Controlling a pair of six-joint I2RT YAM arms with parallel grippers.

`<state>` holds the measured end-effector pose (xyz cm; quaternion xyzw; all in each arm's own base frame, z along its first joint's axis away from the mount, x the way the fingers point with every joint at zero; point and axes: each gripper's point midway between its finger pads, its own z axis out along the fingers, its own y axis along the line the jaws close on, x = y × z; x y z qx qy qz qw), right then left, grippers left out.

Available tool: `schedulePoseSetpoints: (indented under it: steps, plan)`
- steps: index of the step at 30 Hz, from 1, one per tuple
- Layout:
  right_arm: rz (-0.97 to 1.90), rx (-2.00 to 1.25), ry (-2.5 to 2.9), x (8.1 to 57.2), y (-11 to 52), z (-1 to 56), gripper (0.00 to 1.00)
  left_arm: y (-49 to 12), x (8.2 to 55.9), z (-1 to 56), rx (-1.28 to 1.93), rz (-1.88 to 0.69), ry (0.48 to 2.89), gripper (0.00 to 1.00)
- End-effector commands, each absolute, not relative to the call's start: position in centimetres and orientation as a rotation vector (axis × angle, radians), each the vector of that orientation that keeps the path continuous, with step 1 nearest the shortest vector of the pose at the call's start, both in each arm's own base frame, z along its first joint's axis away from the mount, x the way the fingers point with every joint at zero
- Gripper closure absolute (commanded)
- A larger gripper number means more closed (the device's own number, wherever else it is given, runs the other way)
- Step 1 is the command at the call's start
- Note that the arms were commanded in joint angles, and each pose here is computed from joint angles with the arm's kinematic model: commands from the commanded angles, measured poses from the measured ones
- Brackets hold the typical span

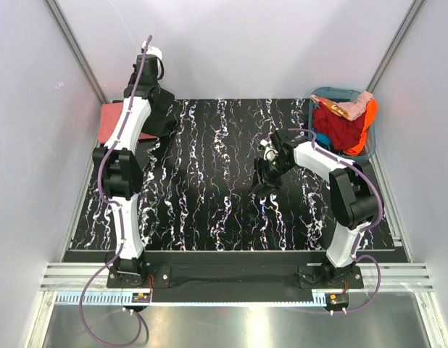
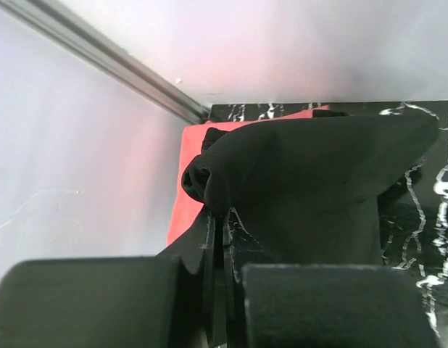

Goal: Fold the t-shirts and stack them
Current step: Neatly place the folded tshirt to the corner

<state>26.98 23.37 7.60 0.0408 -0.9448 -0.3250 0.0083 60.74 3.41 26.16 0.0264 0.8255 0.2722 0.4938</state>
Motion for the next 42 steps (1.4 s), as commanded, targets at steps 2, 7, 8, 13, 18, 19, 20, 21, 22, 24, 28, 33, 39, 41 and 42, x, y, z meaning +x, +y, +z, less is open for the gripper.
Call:
schedulePoseSetpoints:
  steps: [2, 7, 8, 13, 18, 19, 20, 21, 22, 24, 28, 33, 39, 41, 42]
  plan:
    - [-1.091, 0.147, -2.943, 28.1, 24.0, 9.0, 0.48, 4.8, 59.5, 30.5, 0.004, 0.704, 1.908, 1.00]
    - [-1.110, 0.139, -2.935, 28.2, 24.2, 9.1, 0.48, 4.7, 58.8, 30.1, 0.022, 0.700, 1.917, 1.00]
    - [-1.110, 0.143, -2.931, 28.1, 24.3, 9.0, 0.48, 5.0, 58.7, 30.2, 0.015, 0.711, 1.914, 1.00]
    - [-1.108, 0.138, -2.933, 27.8, 24.1, 8.9, 0.48, 5.7, 58.2, 31.2, -0.017, 0.736, 1.896, 1.00]
    - [-1.116, 0.131, -2.922, 27.8, 24.3, 8.8, 0.48, 6.4, 57.6, 31.5, -0.030, 0.748, 1.891, 1.00]
    - [-1.118, 0.134, -2.923, 27.9, 24.3, 8.9, 0.48, 6.5, 57.5, 31.7, -0.031, 0.746, 1.887, 1.00]
    - [-1.118, 0.131, -2.920, 28.0, 24.4, 8.9, 0.48, 6.6, 57.5, 31.7, -0.034, 0.746, 1.884, 1.00]
    - [-1.120, 0.135, -2.922, 28.0, 24.4, 8.9, 0.48, 6.7, 57.6, 31.7, -0.035, 0.745, 1.884, 1.00]
    - [-1.121, 0.133, -2.922, 28.1, 24.4, 8.9, 0.48, 6.8, 57.7, 31.7, -0.037, 0.743, 1.883, 1.00]
    - [-1.116, 0.129, -2.916, 28.0, 24.4, 8.7, 0.48, 6.8, 58.1, 31.7, -0.031, 0.741, 1.883, 1.00]
    - [-1.110, 0.126, -2.914, 27.8, 24.4, 8.6, 0.48, 7.3, 58.6, 30.6, -0.030, 0.730, 1.900, 1.00]
    - [-1.099, 0.118, -2.905, 27.9, 24.3, 8.2, 0.48, 8.1, 59.6, 28.3, -0.038, 0.718, 1.927, 1.00]
    - [-1.076, 0.108, -2.892, 27.9, 24.3, 7.5, 0.48, 9.2, 60.8, 27.3, -0.053, 0.720, 1.923, 1.00]
    - [-1.064, 0.100, -2.886, 27.9, 24.2, 7.2, 0.48, 9.6, 61.5, 26.8, -0.056, 0.722, 1.910, 1.00]
    - [-1.061, 0.099, -2.884, 27.9, 24.3, 7.0, 0.48, 9.7, 61.7, 26.5, -0.055, 0.723, 1.904, 1.00]
